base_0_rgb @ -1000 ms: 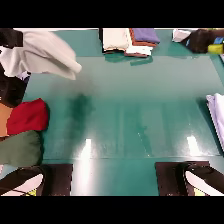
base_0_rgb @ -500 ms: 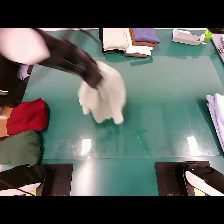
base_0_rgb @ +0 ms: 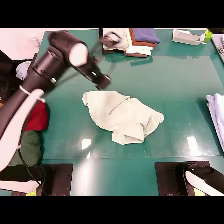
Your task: Fold the shirts.
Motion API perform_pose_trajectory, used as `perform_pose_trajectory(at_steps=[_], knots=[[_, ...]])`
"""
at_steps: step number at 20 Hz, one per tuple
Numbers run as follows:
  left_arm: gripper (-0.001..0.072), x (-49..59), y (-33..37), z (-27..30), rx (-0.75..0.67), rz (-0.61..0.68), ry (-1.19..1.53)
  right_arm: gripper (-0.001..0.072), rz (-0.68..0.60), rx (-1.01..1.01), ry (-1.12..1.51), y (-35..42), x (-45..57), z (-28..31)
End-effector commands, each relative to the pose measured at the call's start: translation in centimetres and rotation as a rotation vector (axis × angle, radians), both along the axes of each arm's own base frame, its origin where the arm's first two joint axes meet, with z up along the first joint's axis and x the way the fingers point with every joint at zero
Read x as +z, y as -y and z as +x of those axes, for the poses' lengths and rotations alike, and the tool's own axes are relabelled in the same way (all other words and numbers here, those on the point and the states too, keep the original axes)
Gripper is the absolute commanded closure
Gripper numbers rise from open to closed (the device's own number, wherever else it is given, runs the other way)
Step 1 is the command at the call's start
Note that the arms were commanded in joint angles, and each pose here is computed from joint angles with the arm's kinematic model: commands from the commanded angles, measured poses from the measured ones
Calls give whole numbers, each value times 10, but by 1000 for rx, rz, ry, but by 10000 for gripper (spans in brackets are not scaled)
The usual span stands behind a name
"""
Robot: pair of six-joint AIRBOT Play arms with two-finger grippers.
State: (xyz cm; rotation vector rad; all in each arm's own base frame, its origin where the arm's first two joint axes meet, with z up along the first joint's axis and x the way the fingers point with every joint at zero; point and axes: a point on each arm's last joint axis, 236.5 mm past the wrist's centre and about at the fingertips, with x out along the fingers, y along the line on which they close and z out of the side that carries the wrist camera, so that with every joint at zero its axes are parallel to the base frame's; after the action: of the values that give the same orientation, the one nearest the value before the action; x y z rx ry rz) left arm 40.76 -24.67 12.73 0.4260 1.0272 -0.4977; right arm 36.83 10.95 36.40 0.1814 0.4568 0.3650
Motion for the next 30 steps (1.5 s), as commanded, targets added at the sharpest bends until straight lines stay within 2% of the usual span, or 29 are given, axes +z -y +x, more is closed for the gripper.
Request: perform_pose_trajectory(at_steps=[1, 4, 10, 13, 18, 20, 21, 27, 30], knots=[[107, -34, -86, 37, 261, -64, -98, 691, -6, 4, -18, 0, -4, -2], [107, -91, -107, 37, 353, -153, -198, 691, -6, 4, -18, 0, -4, -2], [108, -191, -104, 22, 372, -111, -384, 692, -26, 19, -111, -3, -31, 6], [108, -200, -85, 25, 386, -195, -412, 692, -31, 23, -152, -5, -45, 14], [115, -207, -75, 26, 378, -225, -423, 691, -33, 30, -203, -9, -63, 24], [532, -206, -69, 26, 345, -221, -411, 692, -39, 33, -239, -10, -73, 26], [677, -205, -67, 26, 327, -219, -407, 691, -51, 37, -274, -9, -82, 24], [681, -155, -76, 43, 268, -177, -307, 691, -229, -146, -668, 53, -207, -18], [680, -140, -76, 45, 251, -177, -278, 682, -231, -211, -889, 81, -294, -57]])
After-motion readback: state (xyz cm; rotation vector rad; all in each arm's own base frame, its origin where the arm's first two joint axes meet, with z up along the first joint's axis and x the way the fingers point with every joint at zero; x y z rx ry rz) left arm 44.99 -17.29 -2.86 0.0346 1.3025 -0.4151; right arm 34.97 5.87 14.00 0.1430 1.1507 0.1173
